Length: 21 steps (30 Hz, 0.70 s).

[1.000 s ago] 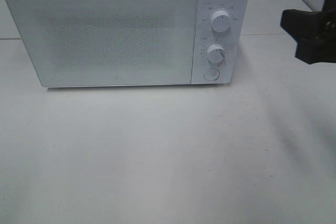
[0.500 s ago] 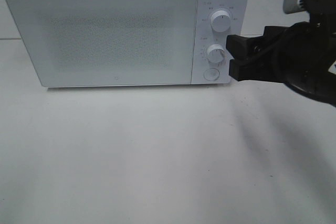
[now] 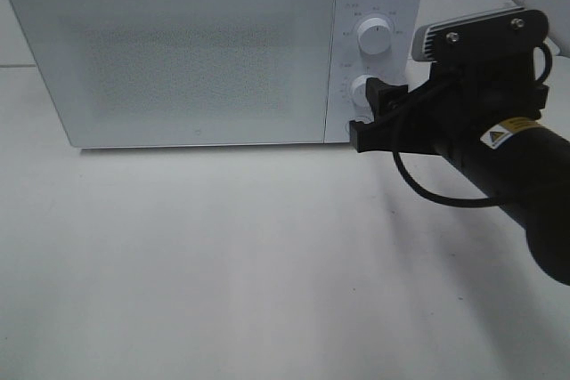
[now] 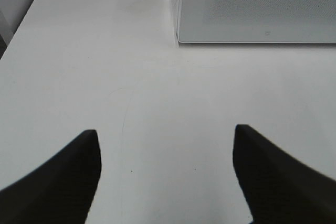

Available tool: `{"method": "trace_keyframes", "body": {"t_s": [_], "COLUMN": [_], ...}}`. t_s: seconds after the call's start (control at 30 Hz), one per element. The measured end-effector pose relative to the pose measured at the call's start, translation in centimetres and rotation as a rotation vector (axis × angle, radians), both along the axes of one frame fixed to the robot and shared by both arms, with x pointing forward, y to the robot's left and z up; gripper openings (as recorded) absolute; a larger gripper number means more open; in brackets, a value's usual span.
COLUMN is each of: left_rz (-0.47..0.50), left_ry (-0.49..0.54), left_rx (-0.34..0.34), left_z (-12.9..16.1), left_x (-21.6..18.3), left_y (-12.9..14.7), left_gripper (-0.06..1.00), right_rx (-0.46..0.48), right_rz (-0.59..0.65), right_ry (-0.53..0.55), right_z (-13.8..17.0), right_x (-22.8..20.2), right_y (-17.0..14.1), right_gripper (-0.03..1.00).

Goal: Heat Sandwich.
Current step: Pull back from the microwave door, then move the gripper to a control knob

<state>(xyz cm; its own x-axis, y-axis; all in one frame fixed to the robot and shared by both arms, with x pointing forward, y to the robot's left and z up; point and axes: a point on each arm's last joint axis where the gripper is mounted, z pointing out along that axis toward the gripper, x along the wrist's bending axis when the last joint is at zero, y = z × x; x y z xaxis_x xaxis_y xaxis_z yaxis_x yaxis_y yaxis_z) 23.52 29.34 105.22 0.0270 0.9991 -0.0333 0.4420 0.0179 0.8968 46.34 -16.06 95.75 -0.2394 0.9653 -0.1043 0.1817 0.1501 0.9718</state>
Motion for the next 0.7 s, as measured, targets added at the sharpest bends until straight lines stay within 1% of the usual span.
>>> {"method": "trace_keyframes", "body": {"t_s": [0.13, 0.2, 0.4, 0.6, 0.7], "left_rz": [0.000, 0.000, 0.000, 0.000, 0.000], "left_ry": [0.000, 0.000, 0.000, 0.000, 0.000], "left_rx": [0.000, 0.000, 0.000, 0.000, 0.000], "left_z": [0.0, 0.0, 0.0, 0.0, 0.0], "left_x": [0.0, 0.0, 0.0, 0.0, 0.0], "left_y": [0.0, 0.0, 0.0, 0.0, 0.0], "left_gripper": [0.65, 0.65, 0.65, 0.65, 0.65], "right_rx": [-0.009, -0.003, 0.010, 0.015, 0.002], "right_rz": [-0.005, -0.027, -0.082, -0.097, -0.099], "right_ry": [0.005, 0.008, -0.018, -0.023, -0.008], "right_z": [-0.7, -1.4, -2.0, -2.2, -3.0], "right_x": [1.2, 2.0, 3.1, 3.8, 4.1], "right_y": [1.0, 1.4, 1.8, 2.2, 2.5], "right_gripper": [0.66, 0.66, 0.66, 0.66, 0.66]}}
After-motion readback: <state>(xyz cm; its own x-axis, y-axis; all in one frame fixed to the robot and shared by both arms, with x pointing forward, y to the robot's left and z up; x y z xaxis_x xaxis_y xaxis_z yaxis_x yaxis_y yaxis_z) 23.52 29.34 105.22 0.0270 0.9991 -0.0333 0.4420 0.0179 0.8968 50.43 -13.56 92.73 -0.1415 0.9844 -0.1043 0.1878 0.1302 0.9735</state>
